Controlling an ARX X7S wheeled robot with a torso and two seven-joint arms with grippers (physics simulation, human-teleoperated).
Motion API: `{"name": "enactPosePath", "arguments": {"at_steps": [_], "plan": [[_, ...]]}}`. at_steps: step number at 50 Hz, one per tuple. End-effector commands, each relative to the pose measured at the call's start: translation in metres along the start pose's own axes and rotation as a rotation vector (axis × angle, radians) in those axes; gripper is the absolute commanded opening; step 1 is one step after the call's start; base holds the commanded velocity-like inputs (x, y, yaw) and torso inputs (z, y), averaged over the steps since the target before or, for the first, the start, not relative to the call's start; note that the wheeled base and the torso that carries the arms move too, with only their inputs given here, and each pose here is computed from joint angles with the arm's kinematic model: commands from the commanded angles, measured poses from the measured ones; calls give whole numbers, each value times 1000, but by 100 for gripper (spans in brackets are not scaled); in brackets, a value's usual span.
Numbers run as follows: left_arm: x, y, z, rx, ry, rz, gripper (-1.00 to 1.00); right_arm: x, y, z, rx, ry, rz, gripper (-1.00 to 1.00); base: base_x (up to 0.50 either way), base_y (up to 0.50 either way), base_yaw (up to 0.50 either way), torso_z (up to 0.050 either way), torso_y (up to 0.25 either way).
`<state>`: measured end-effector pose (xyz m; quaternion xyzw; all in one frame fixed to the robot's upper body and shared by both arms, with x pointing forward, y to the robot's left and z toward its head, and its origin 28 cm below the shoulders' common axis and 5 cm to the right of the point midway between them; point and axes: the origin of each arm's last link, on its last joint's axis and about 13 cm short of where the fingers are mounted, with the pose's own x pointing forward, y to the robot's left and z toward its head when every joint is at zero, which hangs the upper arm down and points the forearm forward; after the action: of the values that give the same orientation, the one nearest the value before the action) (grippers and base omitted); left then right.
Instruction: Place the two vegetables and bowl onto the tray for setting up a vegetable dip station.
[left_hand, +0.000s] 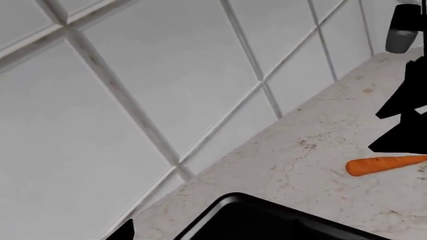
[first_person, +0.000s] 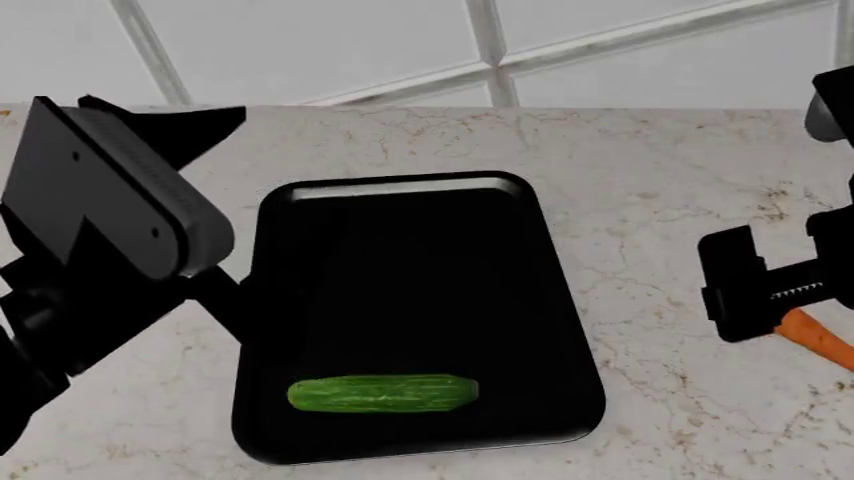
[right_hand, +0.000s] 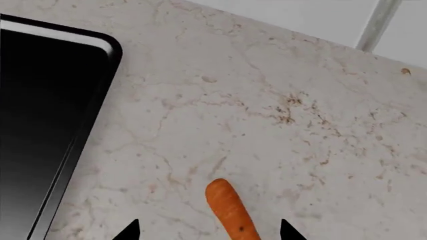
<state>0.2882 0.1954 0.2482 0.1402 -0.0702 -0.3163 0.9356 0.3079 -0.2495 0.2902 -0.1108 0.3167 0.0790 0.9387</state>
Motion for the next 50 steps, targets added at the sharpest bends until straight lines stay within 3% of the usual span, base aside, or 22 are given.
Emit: {"name": "enactPosePath", "arguments": {"at_steps": [1,11,19,50], "plan": [[-1,-4,-1,4,-3,-11,100,7,-5,-11,-32,57,-46,100,0,0,0,0,0],[-1,-5,-3,3,-1,-17,100,28,-5,-2,-81,64,-80,100,0,0,0,0,0],[-2,-6,-6,6,5,-20,100,52,-1,-10,-106,106,-43,100,0,0,0,0,0],[0,-11,-7,25,27,-27,100,75,-9,-44,-65,191,-56,100,0,0,0,0,0]]}}
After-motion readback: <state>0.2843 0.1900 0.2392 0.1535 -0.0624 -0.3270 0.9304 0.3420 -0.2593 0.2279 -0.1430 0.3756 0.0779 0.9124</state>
